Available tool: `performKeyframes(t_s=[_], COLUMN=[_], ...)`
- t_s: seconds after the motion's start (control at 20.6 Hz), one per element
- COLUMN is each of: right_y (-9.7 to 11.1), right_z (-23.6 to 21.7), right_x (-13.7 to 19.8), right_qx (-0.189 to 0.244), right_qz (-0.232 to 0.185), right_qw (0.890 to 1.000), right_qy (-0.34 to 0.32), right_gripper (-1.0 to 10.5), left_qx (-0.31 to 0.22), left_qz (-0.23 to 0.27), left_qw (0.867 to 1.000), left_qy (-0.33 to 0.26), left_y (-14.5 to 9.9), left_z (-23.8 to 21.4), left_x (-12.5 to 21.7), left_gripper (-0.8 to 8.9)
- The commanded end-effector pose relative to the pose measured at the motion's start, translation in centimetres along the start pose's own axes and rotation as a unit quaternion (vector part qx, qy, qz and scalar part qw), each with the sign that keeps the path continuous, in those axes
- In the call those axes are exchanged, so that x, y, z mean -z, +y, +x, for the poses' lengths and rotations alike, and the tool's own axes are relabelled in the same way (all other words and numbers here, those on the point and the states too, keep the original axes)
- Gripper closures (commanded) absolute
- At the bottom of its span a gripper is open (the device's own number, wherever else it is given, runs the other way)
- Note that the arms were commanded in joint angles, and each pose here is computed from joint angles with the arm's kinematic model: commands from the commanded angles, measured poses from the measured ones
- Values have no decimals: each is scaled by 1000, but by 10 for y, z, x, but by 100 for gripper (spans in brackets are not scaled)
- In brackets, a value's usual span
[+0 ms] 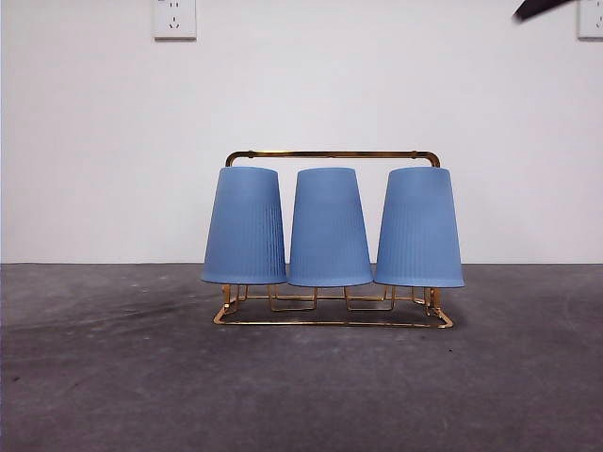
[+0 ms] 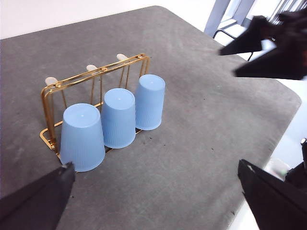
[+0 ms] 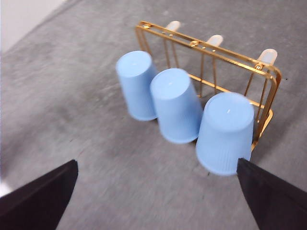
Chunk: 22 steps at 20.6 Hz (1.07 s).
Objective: The left arm pick up the left cup on cup holder and place it on desk, then the right arm insert the right cup into the first cup, and then the left arm insert the mid cup into the first cup
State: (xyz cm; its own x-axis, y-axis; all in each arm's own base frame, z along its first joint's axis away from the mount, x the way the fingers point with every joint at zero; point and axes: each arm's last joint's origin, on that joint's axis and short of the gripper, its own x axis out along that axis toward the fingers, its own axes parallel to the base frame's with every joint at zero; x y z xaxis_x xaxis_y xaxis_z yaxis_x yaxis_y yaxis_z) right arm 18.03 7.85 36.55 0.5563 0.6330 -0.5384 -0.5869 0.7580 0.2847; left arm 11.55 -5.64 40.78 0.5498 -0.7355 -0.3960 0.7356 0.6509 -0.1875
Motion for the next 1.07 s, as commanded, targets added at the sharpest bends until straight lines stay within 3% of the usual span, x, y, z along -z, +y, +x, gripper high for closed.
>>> performKeyframes(t_s=[0.05,0.39,0.78,1.07], right_y=[-7,-34,-60,-67], right_z=[19,79,131,151], right_x=[-11,-21,-17,-9], right_qx=[1,42,100,103], right_qz=[12,38,28,26], right_qw=[1000,998,994,992], right_qy=[2,21,45,74], right_gripper=[380,380,380,381], left_qx=[10,21,26,26], left_qz=[12,16,16,15], left_qw=[1000,1000,1000,1000], left_qy=[-10,-7,-6,-6], left_y=[-3,-6,-7,-7], left_z=[-2,0,0,0], left_x=[-5,-5,-5,-5], left_gripper=[250,250,250,250])
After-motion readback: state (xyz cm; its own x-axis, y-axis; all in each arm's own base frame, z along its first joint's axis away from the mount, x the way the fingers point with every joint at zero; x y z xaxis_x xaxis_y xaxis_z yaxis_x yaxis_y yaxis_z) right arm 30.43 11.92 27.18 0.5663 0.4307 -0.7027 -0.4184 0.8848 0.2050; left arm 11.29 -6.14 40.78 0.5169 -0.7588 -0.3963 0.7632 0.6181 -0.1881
